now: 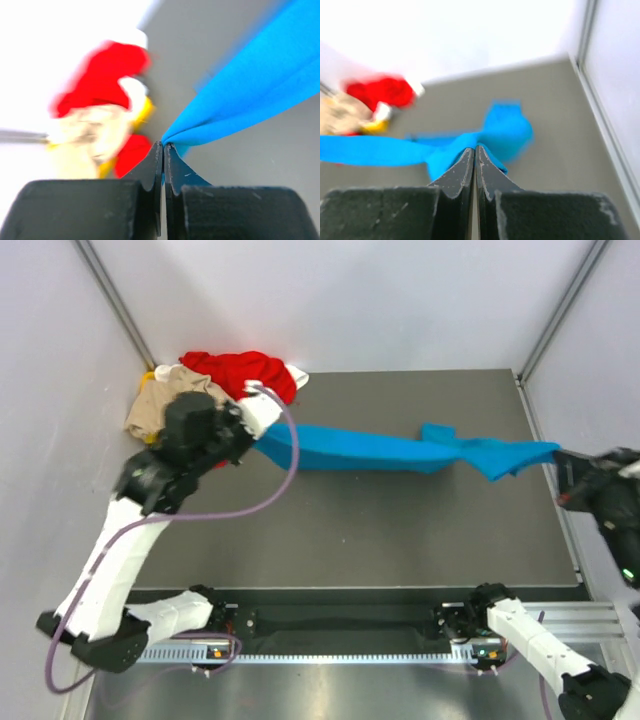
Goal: Fold and stack the t-shirts
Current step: Flatten the tshirt out
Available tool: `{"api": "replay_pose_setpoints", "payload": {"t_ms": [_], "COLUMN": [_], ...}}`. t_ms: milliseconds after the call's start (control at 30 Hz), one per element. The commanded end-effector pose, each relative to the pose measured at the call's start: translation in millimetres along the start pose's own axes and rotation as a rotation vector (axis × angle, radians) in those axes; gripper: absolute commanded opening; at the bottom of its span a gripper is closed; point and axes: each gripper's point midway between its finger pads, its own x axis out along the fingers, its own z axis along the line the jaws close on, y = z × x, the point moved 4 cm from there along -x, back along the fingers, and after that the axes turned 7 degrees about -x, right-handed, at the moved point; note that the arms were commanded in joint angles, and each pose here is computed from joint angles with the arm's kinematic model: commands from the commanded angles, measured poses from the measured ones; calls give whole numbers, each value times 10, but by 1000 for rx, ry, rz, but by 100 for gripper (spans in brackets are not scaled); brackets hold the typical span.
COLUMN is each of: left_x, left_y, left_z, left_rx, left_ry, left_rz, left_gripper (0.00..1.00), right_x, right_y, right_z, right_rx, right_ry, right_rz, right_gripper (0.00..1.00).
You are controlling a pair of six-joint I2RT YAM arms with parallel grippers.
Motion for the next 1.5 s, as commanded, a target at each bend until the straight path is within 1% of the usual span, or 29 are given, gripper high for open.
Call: {"api": "replay_pose_setpoints", "payload": {"t_ms": [0, 67, 167, 300, 367, 433, 467, 500, 533, 567, 633, 667, 700, 733, 867, 967, 1000, 1100, 1133, 1167, 1200, 1233, 1267, 1300, 1333, 1367, 1400, 1433, 1467], "left_x": [-588, -771, -756, -279, 47, 193, 527, 608, 577, 900, 1094, 1120, 1122, 975, 693, 493, 553, 578, 760, 722, 939, 879, 939, 1138, 1078, 1115, 1252, 1264, 1211], "left_y": [-84, -256, -311, -268, -239, -320, -255, -223, -452, -382, -587, -659, -793, -1016, -1325, -1462, -1405, -1316, -1134, -1113, -846, -796, -703, -370, -332, -228, 101, 223, 298], "left_z": [202, 295, 392, 463, 604, 952, 1040, 1222, 1410, 1508, 1821, 1945, 2063, 2211, 2461, 2423, 2385, 2281, 2191, 2131, 2004, 1925, 1811, 1640, 1516, 1397, 1190, 1081, 977], "left_rx": [-112, -133, -128, -101, -110, -166, -192, -224, -253, -271, -305, -312, -317, -321, -335, -300, -284, -257, -256, -244, -241, -229, -220, -216, -201, -193, -196, -189, -178], "left_ry": [-139, -180, -235, -237, -236, -300, -271, -297, -338, -333, -403, -456, -504, -564, -683, -670, -653, -609, -569, -544, -497, -477, -425, -381, -337, -291, -234, -205, -183], "left_rz": [17, -48, -58, 8, 40, 9, 50, 61, -4, 36, -27, -49, -104, -194, -374, -447, -424, -398, -338, -340, -262, -258, -246, -168, -178, -168, -101, -82, -76], "left_gripper": [0, 0, 0, 0, 0, 0, 0, 0, 0, 0, 0, 0, 0, 0, 0, 0, 0, 0, 0, 0, 0, 0, 0, 0, 0, 0, 0, 0, 0], "right_x": [-318, -312, -44, 613, 938, 1461, 1592, 1966, 2125, 2375, 2488, 2719, 2766, 2754, 2478, 2163, 2113, 2066, 2084, 2103, 2107, 2210, 2058, 2016, 2082, 1856, 1805, 1819, 1614], "right_y": [-176, -174, -88, 26, -47, -45, -207, -181, -247, -403, -861, -848, -1020, -1177, -1703, -1930, -1935, -1735, -1634, -1407, -1272, -936, -851, -672, -225, -144, 58, 571, 680], "right_z": [3, -16, -17, 105, 109, 206, 168, 207, 229, 233, 255, 248, 229, 185, -106, -162, -184, -200, -222, -248, -259, -309, -304, -294, -316, -301, -261, -282, -261], "right_rx": [-59, -76, -114, -180, -206, -222, -200, -200, -192, -183, -158, -149, -127, -107, -59, -87, -117, -165, -181, -195, -201, -242, -242, -235, -210, -186, -139, -121, -90], "right_ry": [-68, -52, 2, 39, 91, 73, 82, 75, 68, 76, 76, 83, 98, 124, 204, 238, 249, 245, 249, 249, 248, 248, 238, 219, 208, 201, 170, 158, 146], "right_rz": [-7, 31, 117, 225, 209, 239, 204, 226, 211, 174, 21, 20, -51, -112, -329, -413, -413, -351, -319, -250, -210, -109, -95, -51, 57, 48, 81, 196, 188], "right_gripper": [0, 0, 0, 0, 0, 0, 0, 0, 0, 0, 0, 0, 0, 0, 0, 0, 0, 0, 0, 0, 0, 0, 0, 0, 0, 0, 0, 0, 0]}}
